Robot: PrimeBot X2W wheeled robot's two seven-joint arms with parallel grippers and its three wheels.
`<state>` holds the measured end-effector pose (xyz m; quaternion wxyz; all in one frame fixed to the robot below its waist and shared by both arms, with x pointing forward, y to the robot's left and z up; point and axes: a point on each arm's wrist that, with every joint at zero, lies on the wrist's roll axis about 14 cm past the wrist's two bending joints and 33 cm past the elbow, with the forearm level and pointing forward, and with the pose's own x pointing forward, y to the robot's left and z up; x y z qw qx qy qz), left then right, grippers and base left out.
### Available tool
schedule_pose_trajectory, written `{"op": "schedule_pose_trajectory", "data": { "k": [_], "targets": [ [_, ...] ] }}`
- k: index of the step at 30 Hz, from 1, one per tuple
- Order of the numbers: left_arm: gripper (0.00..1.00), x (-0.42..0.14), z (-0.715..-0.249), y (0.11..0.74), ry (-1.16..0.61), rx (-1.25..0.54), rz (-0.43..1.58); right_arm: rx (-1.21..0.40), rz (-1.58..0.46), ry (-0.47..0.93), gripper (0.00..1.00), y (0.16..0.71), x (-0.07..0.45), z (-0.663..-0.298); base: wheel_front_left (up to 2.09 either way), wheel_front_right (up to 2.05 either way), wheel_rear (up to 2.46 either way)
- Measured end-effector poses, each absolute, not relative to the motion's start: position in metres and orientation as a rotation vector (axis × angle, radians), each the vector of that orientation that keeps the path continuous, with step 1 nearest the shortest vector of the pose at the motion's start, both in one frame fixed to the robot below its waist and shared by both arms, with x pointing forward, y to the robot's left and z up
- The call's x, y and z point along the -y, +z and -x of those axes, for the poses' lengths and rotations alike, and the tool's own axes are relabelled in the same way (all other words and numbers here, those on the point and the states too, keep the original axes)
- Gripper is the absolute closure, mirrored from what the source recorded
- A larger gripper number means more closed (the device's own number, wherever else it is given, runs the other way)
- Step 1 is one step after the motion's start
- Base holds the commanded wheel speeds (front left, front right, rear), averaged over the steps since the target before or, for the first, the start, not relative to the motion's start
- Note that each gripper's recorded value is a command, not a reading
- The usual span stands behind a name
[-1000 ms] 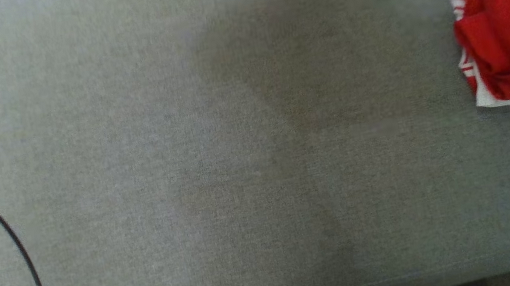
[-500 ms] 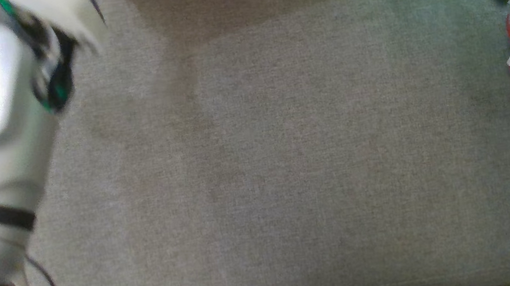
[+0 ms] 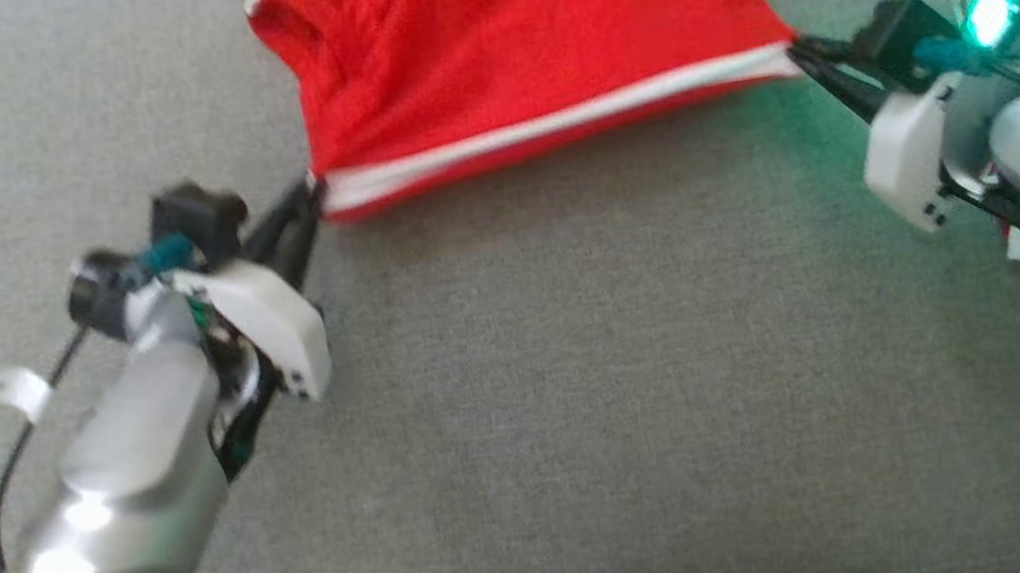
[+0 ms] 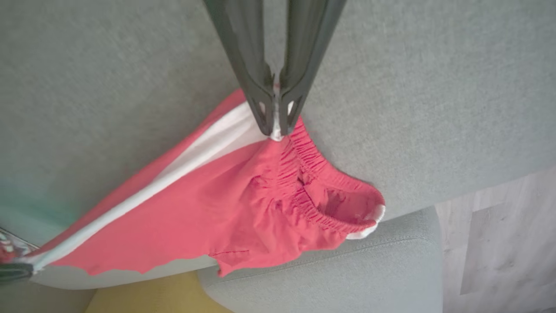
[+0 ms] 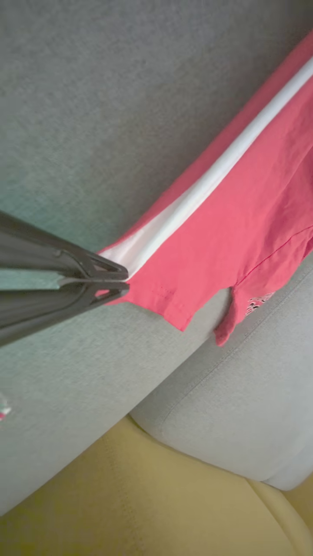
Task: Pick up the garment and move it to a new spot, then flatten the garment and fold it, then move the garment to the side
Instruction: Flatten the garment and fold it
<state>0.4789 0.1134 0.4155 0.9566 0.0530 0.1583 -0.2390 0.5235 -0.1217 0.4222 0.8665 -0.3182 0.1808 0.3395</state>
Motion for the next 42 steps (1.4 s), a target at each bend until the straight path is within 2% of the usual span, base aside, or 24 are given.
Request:
{"op": "schedule_pose_trajectory", "data": {
  "k": [4, 9, 15, 20, 34, 38, 42],
  "targets": [
    [1.0, -0.105, -0.459, 0.418, -0.522, -0.328, -0.111, -0.435, 0.657, 0.673, 1.0, 0.435, 0.14, -0.515, 0.0, 0.0, 0.0],
    [1.0, -0.105, -0.443, 0.426, -0.545, -0.324, -0.135, -0.482, 0.657, 0.692, 1.0, 0.442, 0.146, -0.492, 0.0, 0.0, 0.0],
    [1.0, -0.098, -0.408, 0.414, -0.592, -0.381, -0.144, -0.594, 0.676, 0.715, 1.0, 0.434, 0.16, -0.451, 0.0, 0.0, 0.0],
    [1.0, -0.086, -0.372, 0.412, -0.645, -0.426, -0.104, -0.727, 0.664, 0.718, 1.0, 0.425, 0.179, -0.404, 0.0, 0.0, 0.0],
    [1.0, -0.072, -0.282, 0.422, -0.759, -0.553, -0.022, -0.914, 0.646, 0.733, 1.0, 0.436, 0.204, -0.314, 0.0, 0.0, 0.0],
    [1.0, -0.07, -0.262, 0.421, -0.792, -0.599, -0.036, -0.959, 0.605, 0.73, 1.0, 0.439, 0.21, -0.295, 0.0, 0.0, 0.0],
    [1.0, -0.062, -0.259, 0.431, -0.814, -0.588, -0.028, -0.961, 0.593, 0.71, 1.0, 0.445, 0.219, -0.294, 0.0, 0.0, 0.0]
  ]
}}
